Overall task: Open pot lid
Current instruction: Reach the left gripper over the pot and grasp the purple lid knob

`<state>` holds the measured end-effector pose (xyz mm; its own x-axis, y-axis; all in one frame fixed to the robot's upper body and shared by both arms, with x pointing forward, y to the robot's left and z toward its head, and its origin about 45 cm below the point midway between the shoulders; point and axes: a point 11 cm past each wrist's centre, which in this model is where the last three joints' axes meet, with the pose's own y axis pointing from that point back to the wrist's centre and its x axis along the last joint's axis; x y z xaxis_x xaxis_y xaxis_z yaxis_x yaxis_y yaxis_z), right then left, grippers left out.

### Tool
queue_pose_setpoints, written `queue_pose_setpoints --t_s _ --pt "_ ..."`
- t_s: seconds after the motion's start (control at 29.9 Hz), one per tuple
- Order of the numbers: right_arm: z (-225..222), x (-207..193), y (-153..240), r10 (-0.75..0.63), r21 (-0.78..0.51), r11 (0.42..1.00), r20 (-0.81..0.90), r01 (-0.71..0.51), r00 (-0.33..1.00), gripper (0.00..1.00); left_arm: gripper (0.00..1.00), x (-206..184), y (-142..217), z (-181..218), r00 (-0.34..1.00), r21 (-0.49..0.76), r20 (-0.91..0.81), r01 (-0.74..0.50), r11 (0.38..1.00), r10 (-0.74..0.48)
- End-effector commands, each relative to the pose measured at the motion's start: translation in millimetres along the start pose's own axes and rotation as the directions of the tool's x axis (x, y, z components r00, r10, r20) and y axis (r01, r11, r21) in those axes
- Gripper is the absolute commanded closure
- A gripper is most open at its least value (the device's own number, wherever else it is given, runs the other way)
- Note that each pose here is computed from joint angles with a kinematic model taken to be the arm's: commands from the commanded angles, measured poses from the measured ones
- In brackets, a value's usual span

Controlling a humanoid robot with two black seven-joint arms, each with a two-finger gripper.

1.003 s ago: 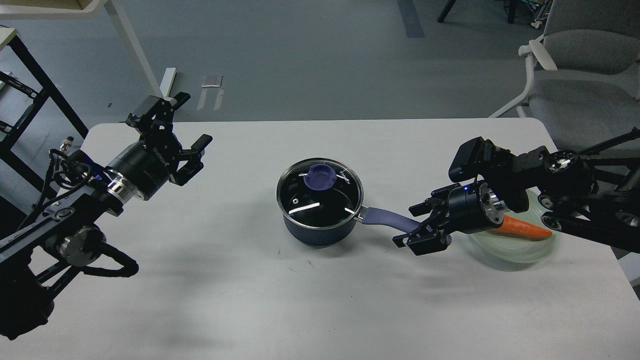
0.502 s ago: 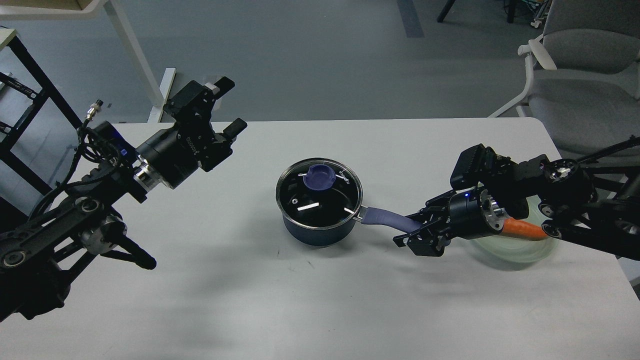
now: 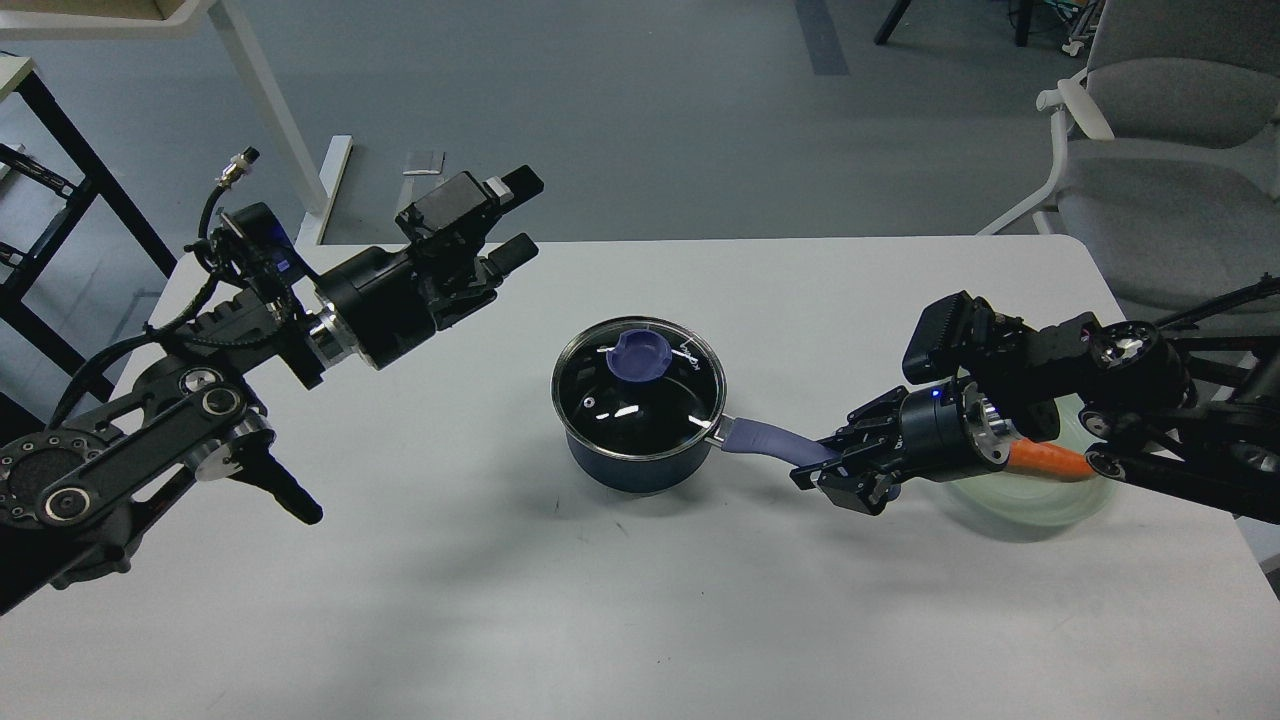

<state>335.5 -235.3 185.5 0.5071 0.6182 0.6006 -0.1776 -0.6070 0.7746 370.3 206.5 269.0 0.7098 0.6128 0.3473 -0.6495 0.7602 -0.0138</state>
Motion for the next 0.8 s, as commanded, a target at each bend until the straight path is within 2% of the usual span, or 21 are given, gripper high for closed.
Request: queue_pose_setpoints --t_s 0.0,0.07,0.17,0.23,0.3,0.37,0.57,0.77 --pt "0.7 -0.5 0.8 -0.001 -0.002 1.000 0.002 0.001 1.000 0.66 0.01 -11.0 -14.7 8.0 0.968 0.030 0.222 0.116 0.993 -0.120" --pt "0.6 -0.2 0.8 0.001 -0.002 1.000 0.003 -0.001 1.000 0.66 0.01 -16.9 -23.2 13.7 0.914 0.045 0.362 0.179 0.983 -0.183" --pt "0.3 0.5 0.4 0.003 -0.001 1.000 0.002 -0.003 1.000 0.66 0.01 -40.8 -44.1 22.7 0.727 0.069 0.616 0.333 0.941 -0.302" --pt "-0.1 0.8 -0.1 0.003 0.000 1.000 0.001 -0.003 1.000 0.66 0.01 -55.1 -54.7 19.3 0.590 0.096 0.737 0.390 0.916 -0.329" --pt "-0.5 1.0 -0.6 0.002 0.002 1.000 0.000 -0.002 1.000 0.66 0.01 -57.6 -61.2 8.2 0.477 0.127 0.818 0.396 0.909 -0.322" --pt "-0.1 0.8 -0.1 0.003 0.000 1.000 0.001 -0.003 1.000 0.66 0.01 -63.2 -72.1 1.6 0.379 0.151 0.868 0.412 0.899 -0.319" --pt "0.9 -0.8 1.1 0.001 -0.003 1.000 0.005 -0.001 1.000 0.66 0.01 -57.5 -93.6 -21.3 0.233 0.225 0.913 0.395 0.891 -0.334" --pt "1.4 -0.3 1.8 0.003 -0.005 1.000 0.004 -0.003 1.000 0.66 0.01 -54.4 -97.9 -36.4 0.206 0.266 0.910 0.376 0.888 -0.360"
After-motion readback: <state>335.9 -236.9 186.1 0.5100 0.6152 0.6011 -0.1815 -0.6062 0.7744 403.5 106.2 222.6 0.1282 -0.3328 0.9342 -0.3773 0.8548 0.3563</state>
